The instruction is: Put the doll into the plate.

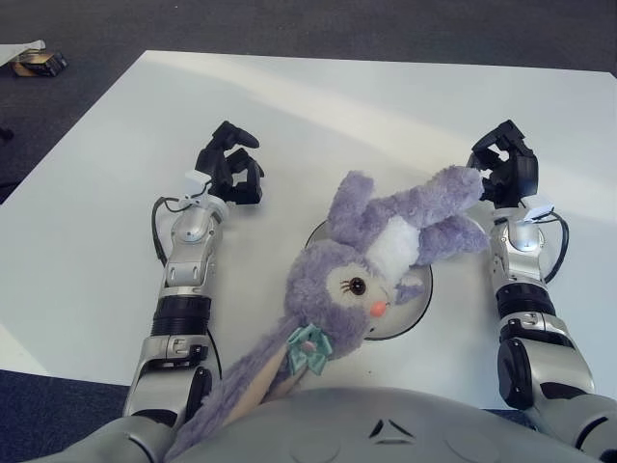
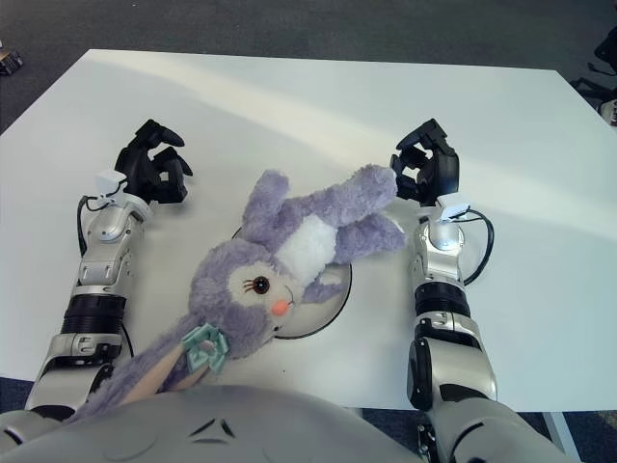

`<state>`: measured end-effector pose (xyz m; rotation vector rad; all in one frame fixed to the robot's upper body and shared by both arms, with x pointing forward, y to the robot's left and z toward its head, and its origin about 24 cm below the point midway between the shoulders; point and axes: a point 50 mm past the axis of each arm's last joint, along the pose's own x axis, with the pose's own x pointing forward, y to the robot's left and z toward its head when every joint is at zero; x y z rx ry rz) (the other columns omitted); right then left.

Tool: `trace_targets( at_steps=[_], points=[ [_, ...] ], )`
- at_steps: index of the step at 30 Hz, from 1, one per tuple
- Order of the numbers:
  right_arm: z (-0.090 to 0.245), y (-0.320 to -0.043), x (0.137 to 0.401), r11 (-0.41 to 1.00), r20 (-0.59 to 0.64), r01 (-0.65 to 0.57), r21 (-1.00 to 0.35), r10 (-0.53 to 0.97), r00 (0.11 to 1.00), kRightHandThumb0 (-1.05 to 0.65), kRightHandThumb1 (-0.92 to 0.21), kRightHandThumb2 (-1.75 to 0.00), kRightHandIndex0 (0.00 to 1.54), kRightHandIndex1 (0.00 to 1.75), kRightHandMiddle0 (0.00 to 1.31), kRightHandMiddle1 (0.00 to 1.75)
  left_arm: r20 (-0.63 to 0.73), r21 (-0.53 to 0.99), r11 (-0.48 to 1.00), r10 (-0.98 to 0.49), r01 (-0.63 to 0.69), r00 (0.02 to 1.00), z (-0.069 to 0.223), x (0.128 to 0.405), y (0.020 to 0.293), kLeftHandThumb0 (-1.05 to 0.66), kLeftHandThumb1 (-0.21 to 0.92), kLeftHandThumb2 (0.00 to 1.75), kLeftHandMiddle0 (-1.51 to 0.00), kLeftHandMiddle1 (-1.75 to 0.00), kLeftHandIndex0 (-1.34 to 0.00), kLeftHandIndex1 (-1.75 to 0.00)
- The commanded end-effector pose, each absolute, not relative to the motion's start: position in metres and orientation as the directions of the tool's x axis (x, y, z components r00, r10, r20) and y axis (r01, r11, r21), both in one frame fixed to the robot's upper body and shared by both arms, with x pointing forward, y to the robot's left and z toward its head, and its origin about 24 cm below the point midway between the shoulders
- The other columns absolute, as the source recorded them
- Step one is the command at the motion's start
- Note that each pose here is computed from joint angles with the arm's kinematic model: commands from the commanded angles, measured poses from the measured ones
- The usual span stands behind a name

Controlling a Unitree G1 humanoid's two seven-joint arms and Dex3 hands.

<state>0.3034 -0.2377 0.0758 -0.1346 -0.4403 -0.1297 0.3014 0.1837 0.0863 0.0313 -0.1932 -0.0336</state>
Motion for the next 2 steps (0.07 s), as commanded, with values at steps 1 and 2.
trace_targets(
  at_steps=[1, 2],
  points=[
    [0.0489, -0.2318, 0.2922, 0.985, 0.352, 0.142, -0.102, -0.097, 0.931, -0.42, -0.51, -1.07, 0.99, 1.75, 0.46, 1.75, 0.183, 0.045, 0.998, -0.041, 0.033, 0.982, 0.0861, 0.3042, 0.1857, -0.01, 0.25, 1.4, -0.7, -1.72, -0.4, -1.75],
    [0.049, -0.2317, 0.2923, 0.985, 0.352, 0.142, -0.103, -0.097, 0.931, -0.42, -0.51, -1.07, 0.99, 1.75, 0.46, 1.75, 0.181, 0.045, 0.998, -0.041, 0.033, 0.983, 0.0858, 0.3045, 0.1858, -0.01, 0.25, 1.4, -0.7, -1.72, -0.4, -1.75]
  ],
)
